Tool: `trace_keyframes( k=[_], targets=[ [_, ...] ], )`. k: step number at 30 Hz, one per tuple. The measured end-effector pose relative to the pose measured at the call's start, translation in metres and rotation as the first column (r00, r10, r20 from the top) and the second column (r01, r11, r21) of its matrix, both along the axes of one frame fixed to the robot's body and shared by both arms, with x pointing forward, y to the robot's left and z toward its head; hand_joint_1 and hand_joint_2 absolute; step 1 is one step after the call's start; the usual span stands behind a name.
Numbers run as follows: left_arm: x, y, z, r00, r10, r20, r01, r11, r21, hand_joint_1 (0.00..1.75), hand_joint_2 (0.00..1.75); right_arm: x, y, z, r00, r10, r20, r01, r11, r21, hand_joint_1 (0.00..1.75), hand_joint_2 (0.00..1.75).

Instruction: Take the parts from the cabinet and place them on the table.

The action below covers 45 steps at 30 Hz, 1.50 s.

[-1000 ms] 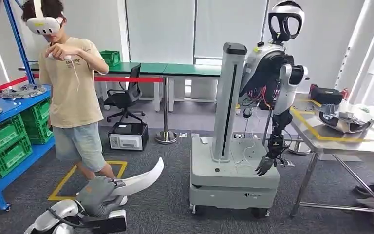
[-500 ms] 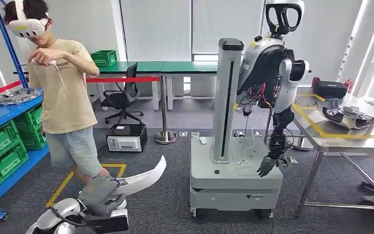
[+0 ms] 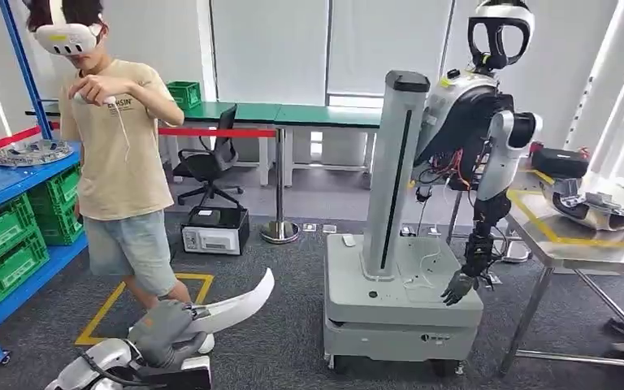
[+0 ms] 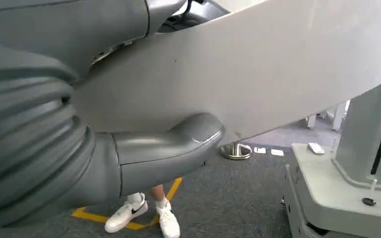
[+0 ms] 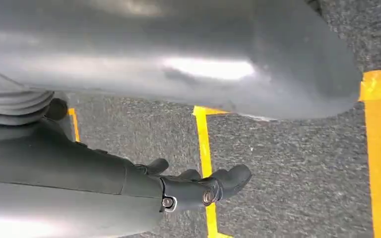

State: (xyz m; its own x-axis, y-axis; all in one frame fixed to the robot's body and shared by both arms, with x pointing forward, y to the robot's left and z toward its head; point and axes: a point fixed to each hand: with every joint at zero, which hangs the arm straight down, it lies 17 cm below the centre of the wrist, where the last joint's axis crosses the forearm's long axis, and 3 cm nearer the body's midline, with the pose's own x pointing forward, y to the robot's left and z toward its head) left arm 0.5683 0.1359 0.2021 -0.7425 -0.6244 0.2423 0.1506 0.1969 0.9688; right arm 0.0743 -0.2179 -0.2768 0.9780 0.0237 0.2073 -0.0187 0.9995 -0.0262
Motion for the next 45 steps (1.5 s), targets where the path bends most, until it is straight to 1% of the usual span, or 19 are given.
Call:
trace_keyframes(
  k=[12,25,28,32,38,42,45],
  targets=[
    [0.003,-0.003,0.011,1.000,-0.009,0.022,0.009,1.000,-0.005,1.75,1.75,0.001,0.001,0.000,1.000,-0.020,0.001,0.020,1.000,0.008,0.00,0.00],
    [0.002,-0.013,0.014,0.999,-0.020,0.030,0.020,1.000,-0.016,1.75,1.75,-0.001,0.002,0.000,1.000,-0.019,-0.013,0.019,1.000,0.018,0.00,0.00],
    [0.002,-0.011,0.015,0.999,-0.018,0.034,0.018,1.000,-0.016,1.75,1.75,-0.001,0.001,0.000,1.000,-0.020,-0.012,0.020,1.000,0.017,0.00,0.00],
    [0.001,-0.008,0.008,1.000,-0.012,0.020,0.012,1.000,-0.012,1.75,1.75,-0.001,0.002,0.000,1.000,-0.020,-0.014,0.020,1.000,0.019,0.00,0.00],
    [0.002,-0.008,0.010,1.000,-0.011,0.023,0.011,1.000,-0.011,1.75,1.75,0.000,0.004,0.000,1.000,-0.016,-0.015,0.016,0.999,0.031,0.00,0.00],
    [0.002,-0.011,0.012,1.000,-0.016,0.027,0.017,1.000,-0.014,1.75,1.75,-0.006,0.004,0.000,0.999,-0.017,-0.028,0.018,0.999,0.034,0.00,0.00],
    [0.002,-0.013,0.014,0.999,-0.020,0.029,0.021,1.000,-0.016,1.75,1.75,-0.003,0.005,0.000,0.999,-0.019,-0.030,0.020,0.999,0.037,0.00,0.00]
  ],
)
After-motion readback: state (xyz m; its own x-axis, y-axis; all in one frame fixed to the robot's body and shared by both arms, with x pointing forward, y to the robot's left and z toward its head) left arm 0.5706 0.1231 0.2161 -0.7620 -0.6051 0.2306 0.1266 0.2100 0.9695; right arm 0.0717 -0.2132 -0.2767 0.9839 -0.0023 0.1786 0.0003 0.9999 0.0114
